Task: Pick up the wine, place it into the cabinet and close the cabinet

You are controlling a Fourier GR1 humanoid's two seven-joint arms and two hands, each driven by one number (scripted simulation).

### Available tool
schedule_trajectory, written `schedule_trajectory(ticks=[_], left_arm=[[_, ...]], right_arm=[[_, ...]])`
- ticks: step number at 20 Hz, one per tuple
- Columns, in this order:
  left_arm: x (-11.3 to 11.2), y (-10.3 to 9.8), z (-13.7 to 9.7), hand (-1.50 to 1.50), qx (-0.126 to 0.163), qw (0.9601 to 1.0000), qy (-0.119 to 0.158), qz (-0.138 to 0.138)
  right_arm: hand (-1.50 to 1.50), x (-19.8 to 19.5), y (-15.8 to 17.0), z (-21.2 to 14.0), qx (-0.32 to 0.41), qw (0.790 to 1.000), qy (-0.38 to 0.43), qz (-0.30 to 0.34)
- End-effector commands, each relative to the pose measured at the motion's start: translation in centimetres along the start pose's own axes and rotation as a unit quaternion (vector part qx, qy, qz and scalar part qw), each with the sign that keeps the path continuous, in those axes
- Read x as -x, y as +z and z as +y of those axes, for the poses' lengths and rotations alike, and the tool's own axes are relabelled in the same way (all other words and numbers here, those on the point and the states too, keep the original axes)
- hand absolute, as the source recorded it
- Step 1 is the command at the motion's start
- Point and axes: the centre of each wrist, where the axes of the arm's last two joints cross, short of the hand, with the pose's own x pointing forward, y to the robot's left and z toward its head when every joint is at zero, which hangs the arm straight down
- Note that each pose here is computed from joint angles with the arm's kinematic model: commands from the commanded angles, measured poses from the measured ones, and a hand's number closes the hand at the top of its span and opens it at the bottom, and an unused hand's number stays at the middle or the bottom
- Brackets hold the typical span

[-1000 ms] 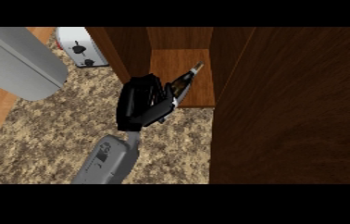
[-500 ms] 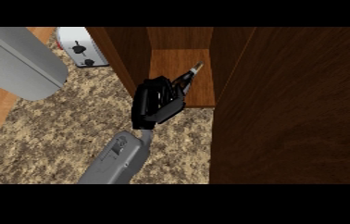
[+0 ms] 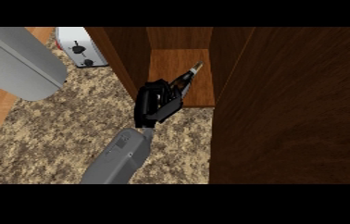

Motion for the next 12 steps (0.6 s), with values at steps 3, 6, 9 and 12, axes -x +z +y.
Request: schedule_trajectory(ticks=[3,6,9,12], left_arm=[[3.2,1.2,1.2,1.50,-0.026,0.9995,0.016,-0.002],[2.7,-0.8,2.4,1.50,-0.019,0.9982,0.055,0.014],[2.8,-1.3,1.9,1.50,-0.014,0.9974,0.069,0.014],[3.7,-0.5,1.2,1.50,-0.017,0.9980,0.057,0.019]], right_arm=[[-1.50,-1.9,-1.0,-0.9,-0.009,1.000,0.000,-0.002],[-1.50,0.2,-0.2,-0.9,0.009,1.000,-0.003,0.002],[-1.50,0.1,0.3,0.3,0.000,1.000,-0.002,0.007],[-1.50,-0.6,1.2,1.5,0.002,1.000,-0.013,0.005]])
